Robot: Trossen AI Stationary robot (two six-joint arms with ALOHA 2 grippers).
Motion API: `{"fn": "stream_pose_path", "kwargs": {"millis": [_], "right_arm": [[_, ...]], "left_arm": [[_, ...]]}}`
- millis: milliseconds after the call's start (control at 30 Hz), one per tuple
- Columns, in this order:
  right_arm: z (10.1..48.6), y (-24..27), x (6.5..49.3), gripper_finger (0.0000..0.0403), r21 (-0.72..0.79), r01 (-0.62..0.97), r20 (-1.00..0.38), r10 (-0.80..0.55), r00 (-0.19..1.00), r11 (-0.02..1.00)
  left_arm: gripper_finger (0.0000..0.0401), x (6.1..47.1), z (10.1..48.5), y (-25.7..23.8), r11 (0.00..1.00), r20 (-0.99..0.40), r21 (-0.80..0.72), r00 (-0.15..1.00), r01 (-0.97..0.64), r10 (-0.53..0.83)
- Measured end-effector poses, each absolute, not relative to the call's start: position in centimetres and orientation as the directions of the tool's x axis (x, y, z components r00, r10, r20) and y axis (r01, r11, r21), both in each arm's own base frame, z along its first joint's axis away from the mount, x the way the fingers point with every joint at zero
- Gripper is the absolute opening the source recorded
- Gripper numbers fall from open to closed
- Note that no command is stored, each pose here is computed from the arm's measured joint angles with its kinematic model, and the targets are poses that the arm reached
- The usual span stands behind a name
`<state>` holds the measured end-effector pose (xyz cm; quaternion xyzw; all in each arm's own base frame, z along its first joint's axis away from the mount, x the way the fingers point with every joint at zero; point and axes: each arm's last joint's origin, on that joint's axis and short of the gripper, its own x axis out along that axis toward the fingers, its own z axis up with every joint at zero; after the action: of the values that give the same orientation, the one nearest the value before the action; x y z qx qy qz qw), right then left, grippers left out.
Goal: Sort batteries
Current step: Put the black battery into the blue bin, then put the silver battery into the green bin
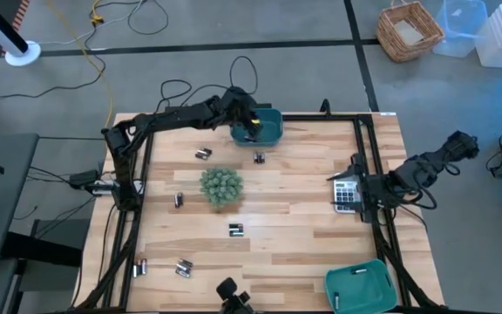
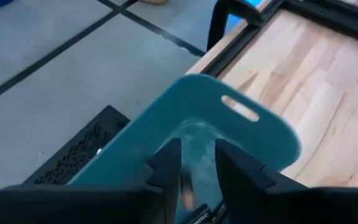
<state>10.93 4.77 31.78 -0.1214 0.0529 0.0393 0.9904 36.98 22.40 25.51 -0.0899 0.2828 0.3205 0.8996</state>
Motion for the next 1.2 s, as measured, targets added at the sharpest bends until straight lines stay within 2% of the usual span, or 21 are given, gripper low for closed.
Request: {"fn": "stream_pose_path", "kwargs": {"millis": [267,700,800,933,1200], "right_arm": [[31.8,4.3,11.8,0.0306,-0.193,-0.02,-0.113,-0.002,0.994,0.981],[29.2,2.7,19.4,0.0306,-0.246,0.195,-0.21,-0.249,0.945,0.949],[28.3,1.2,21.4,0.0306,-0.203,0.269,-0.21,-0.31,0.927,0.942],[26.6,-1.1,24.0,0.0306,-0.098,0.285,-0.238,-0.301,0.923,0.953],[22.4,-5.1,27.2,0.0306,0.043,0.45,-0.326,-0.413,0.85,0.892]], "left_arm": [[0.0142,37.3,25.7,21.1,0.836,-0.587,0.065,0.657,-0.544,0.473],[0.0128,34.3,32.5,16.3,0.869,-0.495,0.144,0.725,-0.474,0.478],[0.0124,32.6,32.0,15.0,0.872,-0.477,0.145,0.739,-0.469,0.476],[0.0119,29.6,30.8,12.6,0.878,-0.4,0.111,0.788,-0.465,0.468],[0.0118,23.9,28.6,7.9,0.888,-0.271,0.036,0.85,-0.459,0.451]]}}
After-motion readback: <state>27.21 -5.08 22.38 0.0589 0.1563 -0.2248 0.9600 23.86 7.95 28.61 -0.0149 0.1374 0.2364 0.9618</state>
